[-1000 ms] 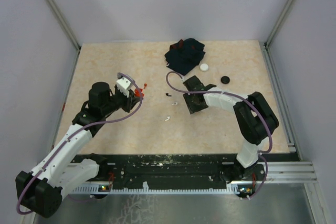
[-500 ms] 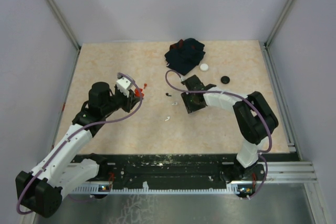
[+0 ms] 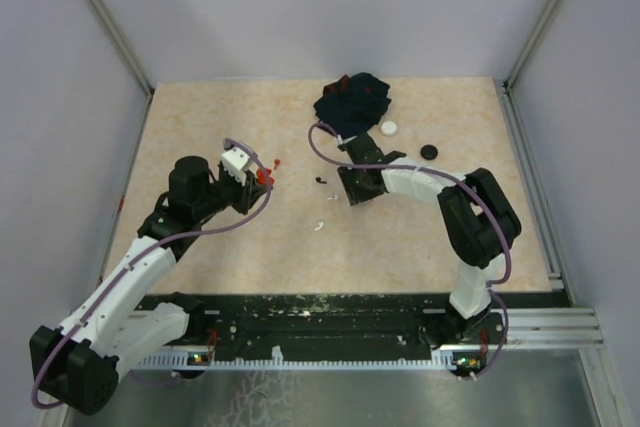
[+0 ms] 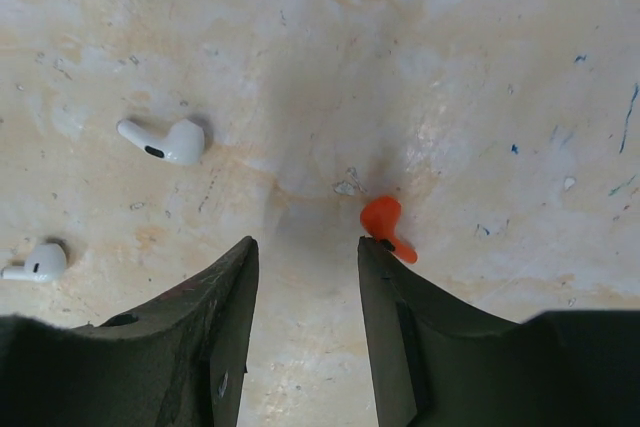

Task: Insert the wireless bluetooth earbuds into the charging case
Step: Adjust the earbud at the center of the board, then pick up the earbud from the center of the board, then place the earbud in the charging case, then adjust the charging case.

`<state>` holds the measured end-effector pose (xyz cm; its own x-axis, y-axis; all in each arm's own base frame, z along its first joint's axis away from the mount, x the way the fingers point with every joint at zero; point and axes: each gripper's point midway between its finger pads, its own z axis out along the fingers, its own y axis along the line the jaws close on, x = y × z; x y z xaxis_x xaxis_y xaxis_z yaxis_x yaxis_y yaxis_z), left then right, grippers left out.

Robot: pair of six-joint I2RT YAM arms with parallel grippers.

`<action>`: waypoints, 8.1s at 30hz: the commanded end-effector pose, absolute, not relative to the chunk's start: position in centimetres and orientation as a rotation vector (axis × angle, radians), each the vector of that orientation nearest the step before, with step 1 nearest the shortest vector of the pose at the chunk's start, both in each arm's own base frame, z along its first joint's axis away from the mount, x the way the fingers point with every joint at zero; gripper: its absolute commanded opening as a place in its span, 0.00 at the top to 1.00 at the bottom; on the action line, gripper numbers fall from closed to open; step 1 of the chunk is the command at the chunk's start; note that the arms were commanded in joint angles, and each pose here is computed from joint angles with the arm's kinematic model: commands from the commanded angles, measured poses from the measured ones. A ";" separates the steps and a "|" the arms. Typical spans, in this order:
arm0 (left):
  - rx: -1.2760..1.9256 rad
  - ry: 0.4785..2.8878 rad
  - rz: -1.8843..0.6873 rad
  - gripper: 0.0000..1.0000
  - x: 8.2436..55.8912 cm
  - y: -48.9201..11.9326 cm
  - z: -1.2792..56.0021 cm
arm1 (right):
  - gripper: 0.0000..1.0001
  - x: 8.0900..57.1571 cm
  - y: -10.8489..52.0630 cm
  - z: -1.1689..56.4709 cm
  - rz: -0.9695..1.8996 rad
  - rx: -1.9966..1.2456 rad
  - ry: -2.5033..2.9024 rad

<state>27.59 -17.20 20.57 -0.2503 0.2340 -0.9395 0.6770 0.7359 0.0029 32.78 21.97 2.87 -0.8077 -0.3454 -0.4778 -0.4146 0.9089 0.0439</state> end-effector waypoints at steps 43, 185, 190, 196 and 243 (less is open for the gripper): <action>0.717 1.780 -0.515 0.99 27.6 -17.6 22.3 | 0.68 35.3 20.5 2.6 0.045 -0.761 2.677; 0.670 0.985 -0.678 1.00 26.4 -25.8 32.9 | 0.55 27.5 31.4 36.2 0.966 -0.299 1.634; 0.630 1.086 -0.708 1.00 27.0 -25.7 31.4 | 0.39 27.2 30.8 36.8 0.930 -0.349 1.621; 0.722 1.162 -0.791 1.00 26.2 -26.9 29.7 | 0.33 26.4 29.9 37.8 1.062 -0.545 1.546; 1.033 0.916 -1.194 1.00 18.2 -27.6 32.8 | 0.50 18.3 31.7 32.0 1.147 -1.190 1.022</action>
<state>19.01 -27.39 30.90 0.0961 -0.2426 -0.9653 0.9920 0.1029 0.0729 18.93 31.25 29.52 0.0608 0.0421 -0.9973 -0.9969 0.0519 -0.0586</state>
